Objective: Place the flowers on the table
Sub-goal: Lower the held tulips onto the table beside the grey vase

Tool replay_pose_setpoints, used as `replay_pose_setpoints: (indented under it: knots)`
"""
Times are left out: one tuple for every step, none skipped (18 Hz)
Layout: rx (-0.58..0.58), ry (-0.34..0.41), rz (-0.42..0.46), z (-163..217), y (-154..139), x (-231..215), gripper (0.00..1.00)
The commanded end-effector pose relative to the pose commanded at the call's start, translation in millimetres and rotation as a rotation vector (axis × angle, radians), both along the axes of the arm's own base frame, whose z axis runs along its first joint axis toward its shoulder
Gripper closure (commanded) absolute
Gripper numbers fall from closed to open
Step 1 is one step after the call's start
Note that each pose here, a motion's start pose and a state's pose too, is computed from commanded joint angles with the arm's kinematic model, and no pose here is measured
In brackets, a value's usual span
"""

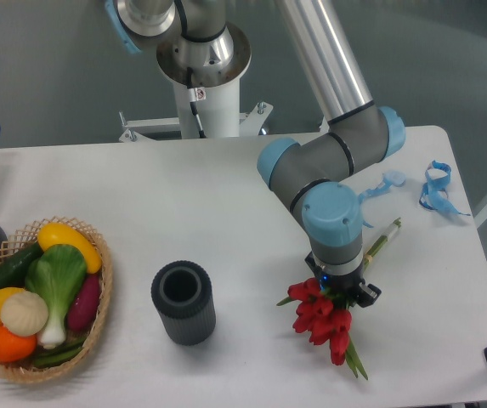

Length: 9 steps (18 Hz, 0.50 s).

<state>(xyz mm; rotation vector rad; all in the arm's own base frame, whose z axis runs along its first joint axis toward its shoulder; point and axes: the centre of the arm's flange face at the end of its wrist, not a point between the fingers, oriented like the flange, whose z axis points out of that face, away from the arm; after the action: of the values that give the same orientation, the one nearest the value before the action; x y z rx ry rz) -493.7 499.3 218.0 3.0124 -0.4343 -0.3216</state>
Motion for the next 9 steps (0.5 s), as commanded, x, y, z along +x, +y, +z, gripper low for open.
replay_pose_setpoints:
  knots:
    - [-0.005,-0.007,-0.005,-6.3,3.3,2.7,0.54]
    - [-0.006,-0.01,-0.005,-9.3,6.2,4.0,0.54]
    - [-0.008,-0.011,-0.002,-11.4,6.2,3.8,0.53]
    - [-0.006,-0.007,-0.002,-12.8,6.2,3.9,0.51]
    - [-0.001,-0.001,-0.002,-12.4,6.4,3.7,0.47]
    - [0.001,0.0,-0.006,-12.1,6.6,3.5,0.39]
    - [0.003,0.004,-0.011,-11.1,7.1,3.0,0.31]
    - [0.004,0.005,-0.012,-10.9,7.9,3.6,0.25]
    - [0.004,0.006,-0.011,-10.3,6.9,3.2,0.22]
